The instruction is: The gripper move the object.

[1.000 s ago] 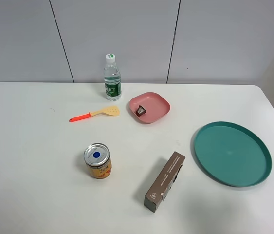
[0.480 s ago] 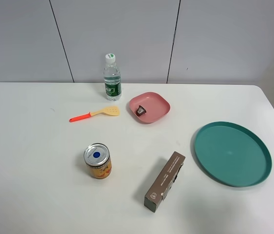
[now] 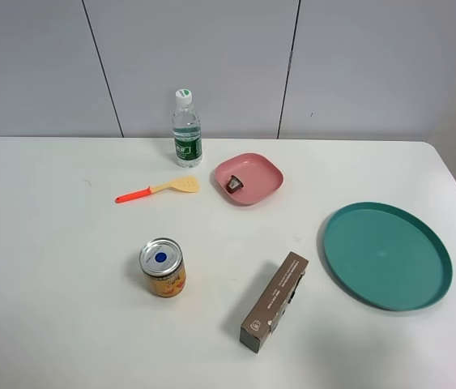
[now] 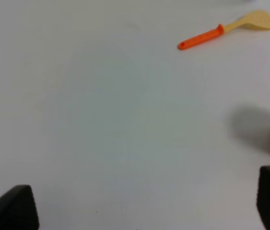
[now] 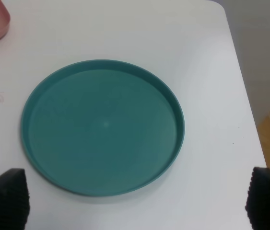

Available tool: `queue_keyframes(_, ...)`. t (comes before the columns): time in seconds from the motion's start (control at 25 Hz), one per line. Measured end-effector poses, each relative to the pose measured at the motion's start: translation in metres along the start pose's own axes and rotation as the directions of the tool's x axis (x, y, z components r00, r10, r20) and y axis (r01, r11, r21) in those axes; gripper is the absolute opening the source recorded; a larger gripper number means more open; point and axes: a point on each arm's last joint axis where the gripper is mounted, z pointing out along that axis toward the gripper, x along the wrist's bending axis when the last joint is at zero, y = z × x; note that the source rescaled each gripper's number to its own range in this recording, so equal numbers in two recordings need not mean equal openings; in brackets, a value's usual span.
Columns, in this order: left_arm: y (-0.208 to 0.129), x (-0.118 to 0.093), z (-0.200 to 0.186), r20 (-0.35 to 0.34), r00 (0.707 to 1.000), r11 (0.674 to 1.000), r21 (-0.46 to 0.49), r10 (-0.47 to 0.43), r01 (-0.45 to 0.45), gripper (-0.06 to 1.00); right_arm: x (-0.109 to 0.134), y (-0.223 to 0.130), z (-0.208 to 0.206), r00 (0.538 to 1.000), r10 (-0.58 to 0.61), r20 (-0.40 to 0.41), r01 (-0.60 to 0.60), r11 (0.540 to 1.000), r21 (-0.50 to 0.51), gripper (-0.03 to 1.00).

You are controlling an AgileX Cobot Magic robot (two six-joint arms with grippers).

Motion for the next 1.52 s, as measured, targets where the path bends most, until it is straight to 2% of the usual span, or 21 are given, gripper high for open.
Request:
queue_keyframes(0.12,-0.002,-0.001,-0.004,-0.002,1.0,1.0,-0.029,0.005,-0.005,0.84,0.0,0.0,0.0,1.0,0.0,0.0,0.0,1.0,0.0,1.0)
queue_keyframes(0.28,-0.004,-0.002,-0.007,-0.004,1.0,0.999,-0.05,0.009,-0.009,0.82,0.0,0.0,0.0,1.0,0.0,0.0,0.0,1.0,0.0,1.0)
queue_keyframes(0.68,-0.009,-0.004,-0.013,-0.006,1.0,0.995,-0.098,0.018,-0.018,0.82,0.0,0.0,0.0,1.0,0.0,0.0,0.0,1.0,0.0,1.0)
queue_keyframes(1.08,-0.009,-0.004,-0.014,0.004,1.0,0.995,-0.101,0.019,-0.018,0.82,0.0,0.0,0.0,1.0,0.0,0.0,0.0,1.0,0.0,1.0)
queue_keyframes(1.32,-0.009,-0.004,-0.014,0.004,1.0,0.995,-0.101,0.016,-0.016,0.94,0.0,0.0,0.0,1.0,0.0,0.0,0.0,1.0,0.0,1.0)
queue_keyframes(1.52,-0.009,-0.004,-0.014,0.004,1.0,0.995,-0.101,0.016,-0.016,0.96,0.0,0.0,0.0,1.0,0.0,0.0,0.0,1.0,0.0,1.0)
